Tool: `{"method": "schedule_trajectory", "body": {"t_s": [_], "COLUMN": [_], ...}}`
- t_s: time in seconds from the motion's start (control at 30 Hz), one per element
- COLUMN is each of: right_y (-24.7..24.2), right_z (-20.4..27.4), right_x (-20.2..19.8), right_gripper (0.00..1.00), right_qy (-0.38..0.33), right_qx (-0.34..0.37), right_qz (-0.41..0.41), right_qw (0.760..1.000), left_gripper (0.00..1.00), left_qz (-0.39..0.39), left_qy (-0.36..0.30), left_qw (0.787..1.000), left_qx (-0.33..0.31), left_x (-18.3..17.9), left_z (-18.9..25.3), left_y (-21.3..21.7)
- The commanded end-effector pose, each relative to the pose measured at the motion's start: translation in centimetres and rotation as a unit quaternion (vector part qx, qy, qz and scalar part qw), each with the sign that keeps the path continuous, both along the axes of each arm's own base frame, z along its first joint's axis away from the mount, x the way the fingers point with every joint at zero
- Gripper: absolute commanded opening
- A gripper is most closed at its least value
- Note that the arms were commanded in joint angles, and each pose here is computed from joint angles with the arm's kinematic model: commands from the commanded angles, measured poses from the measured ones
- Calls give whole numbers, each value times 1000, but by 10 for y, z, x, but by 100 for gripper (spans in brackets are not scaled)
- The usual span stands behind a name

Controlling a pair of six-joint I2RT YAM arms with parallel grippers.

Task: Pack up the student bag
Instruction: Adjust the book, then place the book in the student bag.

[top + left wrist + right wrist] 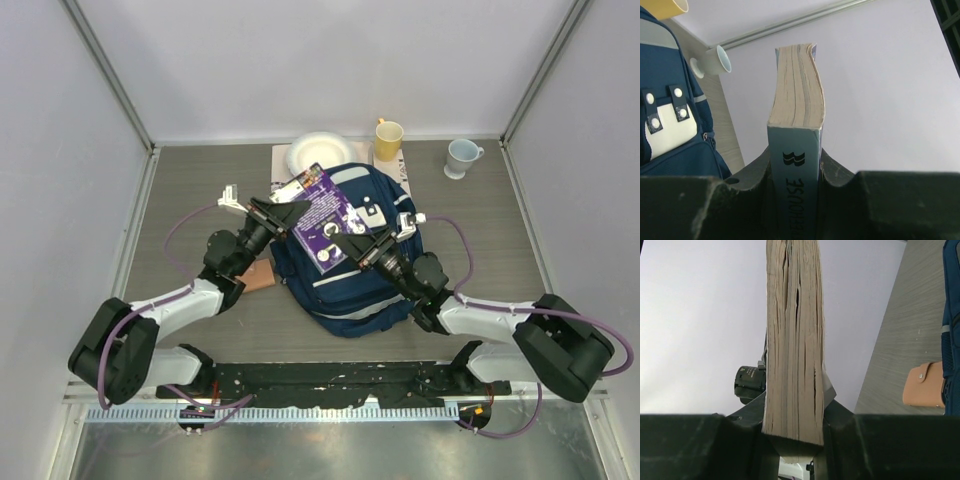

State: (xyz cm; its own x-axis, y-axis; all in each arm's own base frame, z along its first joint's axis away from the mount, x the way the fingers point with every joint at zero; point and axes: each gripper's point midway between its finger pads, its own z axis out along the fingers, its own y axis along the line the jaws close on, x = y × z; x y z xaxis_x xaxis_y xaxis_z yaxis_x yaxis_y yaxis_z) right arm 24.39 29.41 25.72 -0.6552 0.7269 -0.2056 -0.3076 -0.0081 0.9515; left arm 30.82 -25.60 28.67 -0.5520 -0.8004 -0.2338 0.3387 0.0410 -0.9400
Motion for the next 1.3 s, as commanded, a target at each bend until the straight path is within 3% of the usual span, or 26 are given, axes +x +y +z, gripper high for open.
{"method": "schedule_trajectory", "body": {"t_s": [0.0, 0.07, 0.1, 0.13, 0.2, 0.23, 0.27, 0.3, 0.37, 0.47, 0.67, 0.83, 0.97, 1.27], "right_y": [-20, -26, -29, -32, -51, -57, -66, -86, -109, -156, -234, -285, -314, -321], "right_z": [34, 32, 32, 17, 28, 6, 6, 22, -6, -6, 5, 17, 28, 21], "right_x": [2, 3, 3, 6, 6, 9, 9, 12, 15, 12, -15, -43, -64, -75], "right_gripper": [1, 1, 1, 1, 1, 1, 1, 1, 1, 1, 1, 1, 1, 1], "right_qy": [-47, -45, -45, -32, -38, -13, -12, -17, 19, 42, 77, 95, 96, 109], "right_qx": [39, 18, 9, -26, -30, -76, -88, -84, -175, -227, -268, -280, -254, -238], "right_qz": [-39, -56, -65, -77, -119, -136, -155, -199, -243, -328, -438, -493, -523, -517], "right_qw": [997, 997, 997, 996, 992, 988, 984, 976, 954, 916, 854, 818, 808, 815], "left_gripper": [46, 63, 81, 87, 99, 100, 100, 100, 100, 100, 100, 100, 100, 100], "left_qz": [-49, -51, -52, -50, -46, -43, -45, -39, -44, -60, -216, -286, -324, -341], "left_qy": [-38, -29, -24, -29, -14, -19, 5, -11, -9, -41, -85, -120, -128, -112], "left_qw": [998, 997, 997, 995, 987, 984, 977, 967, 952, 922, 873, 823, 774, 755], "left_qx": [9, 44, 59, 75, 150, 172, 209, 253, 304, 380, 429, 475, 528, 548], "left_x": [-19, -17, -17, -19, -16, -19, -20, -20, -29, -37, -79, -117, -146, -155], "left_z": [15, 4, -1, 2, -17, -14, -25, -29, -26, -28, -60, -92, -126, -156], "left_y": [-15, -18, -19, -18, -17, -15, -13, -10, -8, -15, -68, -112, -136, -154]}}
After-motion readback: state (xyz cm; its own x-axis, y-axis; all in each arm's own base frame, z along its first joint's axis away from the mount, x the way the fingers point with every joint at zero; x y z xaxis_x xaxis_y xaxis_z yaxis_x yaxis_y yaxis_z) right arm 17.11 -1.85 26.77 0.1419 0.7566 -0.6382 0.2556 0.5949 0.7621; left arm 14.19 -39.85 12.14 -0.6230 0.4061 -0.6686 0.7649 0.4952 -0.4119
